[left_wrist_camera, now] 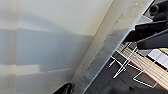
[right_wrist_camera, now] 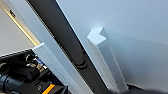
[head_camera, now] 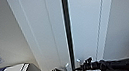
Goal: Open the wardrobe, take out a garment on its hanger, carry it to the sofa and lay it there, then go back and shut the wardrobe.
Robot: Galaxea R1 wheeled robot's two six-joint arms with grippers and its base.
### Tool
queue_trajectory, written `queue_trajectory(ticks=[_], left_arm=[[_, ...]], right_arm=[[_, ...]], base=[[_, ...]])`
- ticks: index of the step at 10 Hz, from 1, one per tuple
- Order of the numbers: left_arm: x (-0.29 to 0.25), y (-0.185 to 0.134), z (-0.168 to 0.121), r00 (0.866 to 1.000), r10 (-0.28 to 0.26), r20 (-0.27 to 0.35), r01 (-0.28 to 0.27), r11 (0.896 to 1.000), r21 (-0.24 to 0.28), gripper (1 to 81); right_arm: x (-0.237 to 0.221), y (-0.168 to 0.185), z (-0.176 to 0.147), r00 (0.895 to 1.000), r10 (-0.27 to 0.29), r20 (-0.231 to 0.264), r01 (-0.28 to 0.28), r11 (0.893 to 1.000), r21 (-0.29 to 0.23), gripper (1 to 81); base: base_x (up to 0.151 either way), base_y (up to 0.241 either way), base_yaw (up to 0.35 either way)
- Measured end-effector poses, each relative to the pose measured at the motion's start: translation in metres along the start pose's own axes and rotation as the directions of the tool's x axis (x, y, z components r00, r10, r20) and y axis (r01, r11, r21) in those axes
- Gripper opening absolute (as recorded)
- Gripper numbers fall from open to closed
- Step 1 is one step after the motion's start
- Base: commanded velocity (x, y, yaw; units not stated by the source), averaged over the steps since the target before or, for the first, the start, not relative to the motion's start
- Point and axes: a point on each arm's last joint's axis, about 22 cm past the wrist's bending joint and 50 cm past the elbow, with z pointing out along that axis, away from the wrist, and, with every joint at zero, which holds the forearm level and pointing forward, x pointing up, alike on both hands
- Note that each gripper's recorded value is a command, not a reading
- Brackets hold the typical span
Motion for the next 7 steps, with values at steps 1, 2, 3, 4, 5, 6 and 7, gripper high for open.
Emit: queue_trajectory(ticks=[1,2,3,4,5,6,7], left_arm=[[-0.008,0.005,-0.008,1.0,-0.004,0.003,0.004,1.0,-0.012,81.1],[-0.013,0.009,-0.016,1.0,-0.007,0.007,0.007,1.0,-0.021,81.1],[-0.017,0.013,-0.021,1.0,-0.005,0.012,0.005,1.0,-0.029,81.1],[-0.022,0.016,-0.027,1.0,-0.001,0.014,0.002,0.999,-0.037,81.1],[-0.025,0.019,-0.032,1.0,0.006,0.019,-0.005,0.999,-0.043,81.1],[-0.029,0.021,-0.037,1.0,0.011,0.022,-0.01,0.999,-0.045,81.1],[-0.034,0.024,-0.044,1.0,0.011,0.026,-0.01,0.999,-0.052,81.1]], right_arm=[[-0.002,-0.002,-0.001,1.0,-0.006,0.004,0.006,1.0,0.004,81.1],[-0.003,-0.003,-0.001,1.0,-0.017,0.0,0.017,1.0,0.006,81.1],[-0.005,-0.006,-0.002,1.0,-0.027,0.002,0.027,1.0,0.014,81.1],[-0.011,-0.011,-0.006,0.999,-0.037,0.006,0.037,0.999,0.025,81.1],[-0.018,-0.015,-0.013,0.999,-0.043,0.013,0.043,0.998,0.037,81.1],[-0.025,-0.021,-0.02,0.999,-0.052,0.017,0.051,0.997,0.049,81.1],[-0.032,-0.023,-0.028,0.998,-0.055,0.02,0.054,0.997,0.058,81.1]], base=[[0.0,0.0,0.0],[0.0,0.0,0.0],[0.0,0.0,0.0],[0.0,0.0,0.0],[0.0,0.0,0.0],[0.0,0.0,0.0],[0.0,0.0,0.0]])
